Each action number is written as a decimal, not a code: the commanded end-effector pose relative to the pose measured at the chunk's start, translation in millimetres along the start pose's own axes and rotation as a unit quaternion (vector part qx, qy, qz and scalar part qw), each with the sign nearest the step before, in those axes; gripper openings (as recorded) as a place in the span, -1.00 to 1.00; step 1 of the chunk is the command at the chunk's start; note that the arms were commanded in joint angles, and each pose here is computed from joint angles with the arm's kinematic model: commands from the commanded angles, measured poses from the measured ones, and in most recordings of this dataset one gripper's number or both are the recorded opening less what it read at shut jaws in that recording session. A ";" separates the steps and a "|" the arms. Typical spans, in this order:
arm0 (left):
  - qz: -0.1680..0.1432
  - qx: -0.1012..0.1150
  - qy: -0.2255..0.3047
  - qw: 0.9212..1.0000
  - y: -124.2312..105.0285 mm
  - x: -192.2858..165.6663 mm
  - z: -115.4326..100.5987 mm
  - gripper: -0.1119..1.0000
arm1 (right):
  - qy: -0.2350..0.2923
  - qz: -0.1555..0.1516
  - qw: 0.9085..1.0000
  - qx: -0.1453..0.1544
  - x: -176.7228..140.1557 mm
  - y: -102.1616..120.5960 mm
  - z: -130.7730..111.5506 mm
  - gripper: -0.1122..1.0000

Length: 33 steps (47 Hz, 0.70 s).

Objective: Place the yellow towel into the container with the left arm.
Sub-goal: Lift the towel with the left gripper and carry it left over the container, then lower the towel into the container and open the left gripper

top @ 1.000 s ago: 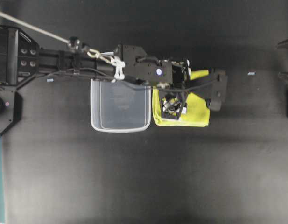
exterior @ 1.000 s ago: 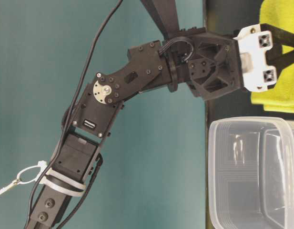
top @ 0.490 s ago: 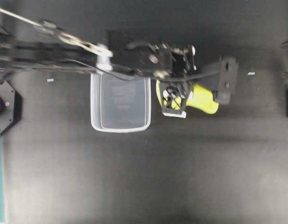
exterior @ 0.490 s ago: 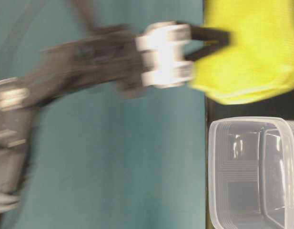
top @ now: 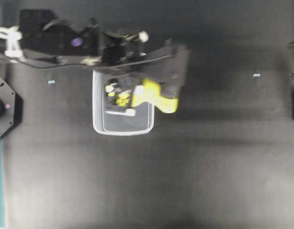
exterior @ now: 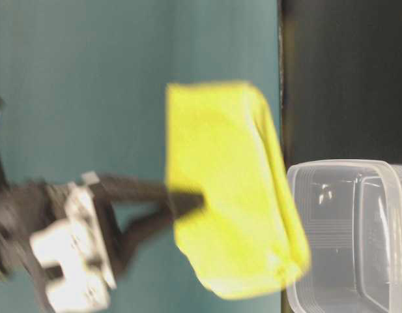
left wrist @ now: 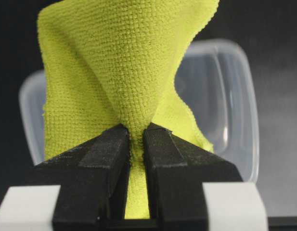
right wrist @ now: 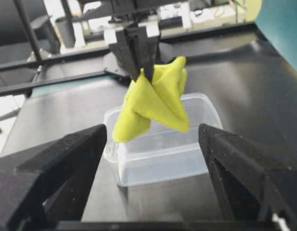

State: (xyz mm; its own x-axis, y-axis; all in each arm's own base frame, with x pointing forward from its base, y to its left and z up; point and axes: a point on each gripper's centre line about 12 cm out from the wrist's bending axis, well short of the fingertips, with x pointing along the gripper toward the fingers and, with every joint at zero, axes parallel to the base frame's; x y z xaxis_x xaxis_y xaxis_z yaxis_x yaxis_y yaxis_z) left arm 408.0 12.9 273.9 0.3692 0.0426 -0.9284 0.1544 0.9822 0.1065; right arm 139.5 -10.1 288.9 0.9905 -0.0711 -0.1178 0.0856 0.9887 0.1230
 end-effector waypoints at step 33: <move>0.006 -0.006 -0.011 1.000 -1.9 47.7 -52.9 -0.68 | -0.002 -0.001 1.000 0.002 1.7 -0.5 -0.8 0.55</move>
State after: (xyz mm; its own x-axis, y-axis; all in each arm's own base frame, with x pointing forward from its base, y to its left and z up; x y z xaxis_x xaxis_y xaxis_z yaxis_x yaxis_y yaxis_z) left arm 374.0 23.0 211.6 0.3723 0.0486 -0.9268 0.1368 0.9848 0.1066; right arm 139.9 -10.4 284.7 0.9898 -0.0727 -0.1224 0.0878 0.9885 0.1230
